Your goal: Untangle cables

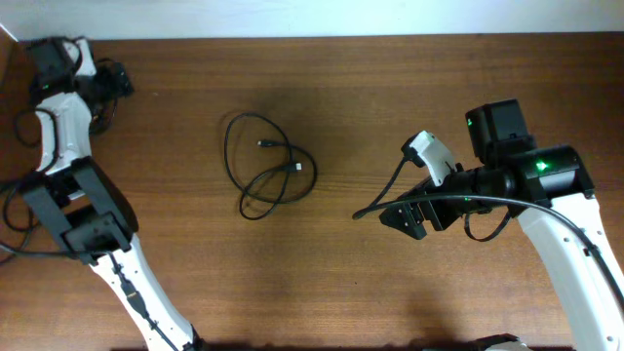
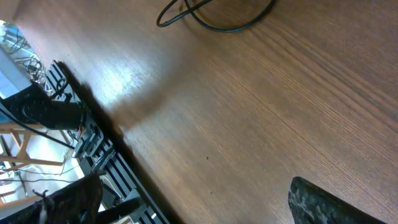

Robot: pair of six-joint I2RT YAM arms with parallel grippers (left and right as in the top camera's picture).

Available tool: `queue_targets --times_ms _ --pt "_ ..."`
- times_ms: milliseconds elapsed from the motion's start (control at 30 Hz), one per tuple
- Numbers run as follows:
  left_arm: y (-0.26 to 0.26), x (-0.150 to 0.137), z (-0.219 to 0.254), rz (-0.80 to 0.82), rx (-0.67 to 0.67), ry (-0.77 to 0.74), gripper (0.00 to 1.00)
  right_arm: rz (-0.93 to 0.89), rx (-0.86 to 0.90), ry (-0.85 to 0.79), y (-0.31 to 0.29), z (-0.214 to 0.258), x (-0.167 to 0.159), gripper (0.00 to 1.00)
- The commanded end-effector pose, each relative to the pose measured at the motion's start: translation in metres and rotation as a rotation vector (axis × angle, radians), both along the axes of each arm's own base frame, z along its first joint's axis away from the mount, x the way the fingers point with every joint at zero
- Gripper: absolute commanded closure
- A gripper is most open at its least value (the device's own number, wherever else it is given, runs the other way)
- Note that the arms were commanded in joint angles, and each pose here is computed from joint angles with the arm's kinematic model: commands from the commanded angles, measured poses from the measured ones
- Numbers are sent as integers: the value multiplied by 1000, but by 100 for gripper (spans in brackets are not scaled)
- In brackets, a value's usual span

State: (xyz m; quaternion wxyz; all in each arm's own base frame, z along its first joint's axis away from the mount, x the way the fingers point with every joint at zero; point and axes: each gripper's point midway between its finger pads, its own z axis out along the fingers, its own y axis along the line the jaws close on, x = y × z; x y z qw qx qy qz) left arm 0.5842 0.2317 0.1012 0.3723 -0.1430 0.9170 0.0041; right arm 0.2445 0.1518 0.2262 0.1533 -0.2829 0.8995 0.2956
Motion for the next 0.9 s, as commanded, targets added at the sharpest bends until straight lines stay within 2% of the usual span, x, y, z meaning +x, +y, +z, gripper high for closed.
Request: queue_targets --times_ms 0,67,133,200,333,500,600,700,867 --pt "-60 7 118 -171 23 -194 1 -2 -7 -16 -2 1 2 6" --pt "-98 4 140 -260 -20 -219 1 -3 -4 -28 -1 2 4 6" --pt "-124 -4 142 -290 -27 -174 1 -3 -3 -35 -1 2 6 6" --pt "-156 -18 125 -349 -59 -76 1 -3 -3 -34 -1 2 5 6" --pt "-223 -66 83 -511 -108 191 1 -24 -27 -27 -5 -1 6 6" --pt "-283 -115 64 -631 -156 398 1 -65 -71 -15 -12 -5 9 6" --pt "-311 -138 56 -682 -136 498 1 -65 -71 -13 -12 -5 8 6" --pt "-326 -164 43 -704 -109 614 1 -64 -72 -11 -12 -6 8 6" --pt "-327 -187 9 -469 -149 762 1 -64 -74 -1 -12 -6 6 6"
